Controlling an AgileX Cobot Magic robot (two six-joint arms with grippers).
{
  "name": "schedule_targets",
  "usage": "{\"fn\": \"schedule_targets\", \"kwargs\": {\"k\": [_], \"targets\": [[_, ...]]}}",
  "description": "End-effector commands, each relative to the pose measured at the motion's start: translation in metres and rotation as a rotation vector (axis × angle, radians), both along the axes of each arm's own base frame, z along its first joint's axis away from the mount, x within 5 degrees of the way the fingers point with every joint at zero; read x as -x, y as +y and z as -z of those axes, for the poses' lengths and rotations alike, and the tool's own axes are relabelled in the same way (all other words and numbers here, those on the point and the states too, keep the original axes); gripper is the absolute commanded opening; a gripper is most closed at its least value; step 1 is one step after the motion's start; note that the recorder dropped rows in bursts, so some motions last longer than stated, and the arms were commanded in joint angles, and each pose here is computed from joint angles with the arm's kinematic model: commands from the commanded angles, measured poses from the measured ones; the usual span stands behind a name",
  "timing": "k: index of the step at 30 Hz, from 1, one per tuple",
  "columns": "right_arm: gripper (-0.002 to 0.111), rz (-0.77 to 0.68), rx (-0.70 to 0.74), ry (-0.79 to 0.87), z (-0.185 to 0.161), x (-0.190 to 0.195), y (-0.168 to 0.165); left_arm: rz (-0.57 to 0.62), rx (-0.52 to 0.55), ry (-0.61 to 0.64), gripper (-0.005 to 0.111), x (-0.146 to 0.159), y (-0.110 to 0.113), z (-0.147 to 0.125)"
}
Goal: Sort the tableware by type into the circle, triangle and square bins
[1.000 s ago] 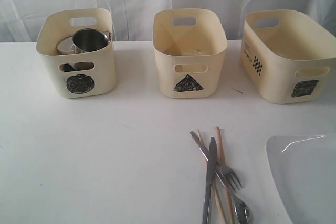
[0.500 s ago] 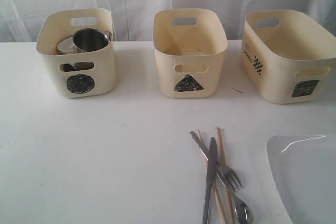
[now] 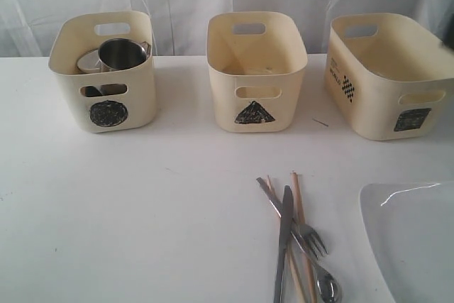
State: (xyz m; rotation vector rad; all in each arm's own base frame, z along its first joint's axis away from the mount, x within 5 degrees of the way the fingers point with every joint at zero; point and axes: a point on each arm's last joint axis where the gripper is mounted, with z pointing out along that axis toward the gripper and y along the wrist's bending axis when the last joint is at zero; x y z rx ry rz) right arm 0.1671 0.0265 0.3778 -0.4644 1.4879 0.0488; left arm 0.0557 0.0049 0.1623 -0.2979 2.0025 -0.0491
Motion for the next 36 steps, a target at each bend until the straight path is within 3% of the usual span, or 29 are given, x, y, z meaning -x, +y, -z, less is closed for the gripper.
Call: {"fn": "schedule_targets", "kwargs": {"k": [1, 3, 4, 6, 7, 9, 10, 11, 12, 14, 16, 18, 20, 22, 24, 27, 33, 36], "targets": [[0.000, 0.398, 0.035, 0.240, 0.049, -0.061, -0.038, 0.005, 0.010, -0.003, 0.000, 0.000, -0.001, 0.001], [0.000, 0.477, -0.021, 0.345, 0.073, -0.080, -0.045, 0.005, 0.010, -0.003, 0.000, 0.000, -0.001, 0.001], [0.000, 0.438, -0.090, 0.426, 0.090, -0.088, -0.038, 0.005, 0.010, -0.003, 0.000, 0.000, -0.001, 0.001], [0.000, 0.362, -0.056, 0.512, 0.114, -0.093, -0.023, 0.005, 0.010, -0.003, 0.000, 0.000, -0.001, 0.001], [0.000, 0.327, 0.009, 0.518, 0.118, -0.093, -0.018, 0.005, 0.010, -0.003, 0.000, 0.000, -0.001, 0.001], [0.000, 0.183, 0.320, 0.444, 0.118, -0.085, -0.001, 0.005, 0.010, -0.003, 0.000, 0.000, -0.001, 0.001], [0.000, 0.192, 0.473, 0.380, 0.111, -0.081, 0.002, 0.005, 0.010, -0.003, 0.000, 0.000, -0.001, 0.001], [0.000, 0.328, 0.515, 0.362, 0.104, -0.079, -0.005, 0.005, 0.010, -0.003, 0.000, 0.000, -0.001, 0.001], [0.000, 0.597, 0.472, 0.409, 0.099, -0.073, -0.023, 0.005, 0.010, -0.003, 0.000, 0.000, -0.001, 0.001], [0.000, 0.900, 0.417, 0.581, 0.102, -0.061, -0.045, 0.005, 0.010, -0.003, 0.000, 0.000, -0.001, 0.001], [0.000, 0.992, 0.462, 0.827, 0.111, -0.047, -0.052, 0.005, 0.010, -0.003, 0.000, 0.000, -0.001, 0.001], [0.000, 0.868, 0.393, 1.079, 0.123, -0.035, -0.040, 0.005, 0.010, -0.003, 0.000, 0.000, -0.001, 0.001], [0.000, 0.577, 0.234, 1.253, 0.131, -0.027, -0.012, 0.005, 0.010, -0.003, 0.000, 0.000, -0.001, 0.001], [0.000, 0.151, -0.031, 1.371, 0.128, -0.017, 0.036, 0.005, 0.010, -0.003, 0.000, 0.000, -0.001, 0.001], [0.000, 0.020, -0.163, 1.416, 0.124, -0.012, 0.059, 0.005, 0.010, -0.003, 0.000, 0.000, -0.001, 0.001], [0.000, 0.036, -0.202, 1.432, 0.129, -0.012, 0.080, 0.005, 0.010, -0.003, 0.000, 0.000, -0.001, 0.001], [0.000, 0.152, 0.009, 1.383, 0.152, -0.047, 0.116, 0.005, 0.010, -0.003, 0.000, 0.000, -0.001, 0.001], [0.000, 0.179, 0.023, 1.378, 0.153, -0.066, 0.128, 0.005, 0.010, -0.003, 0.000, 0.000, -0.001, 0.001]]}}
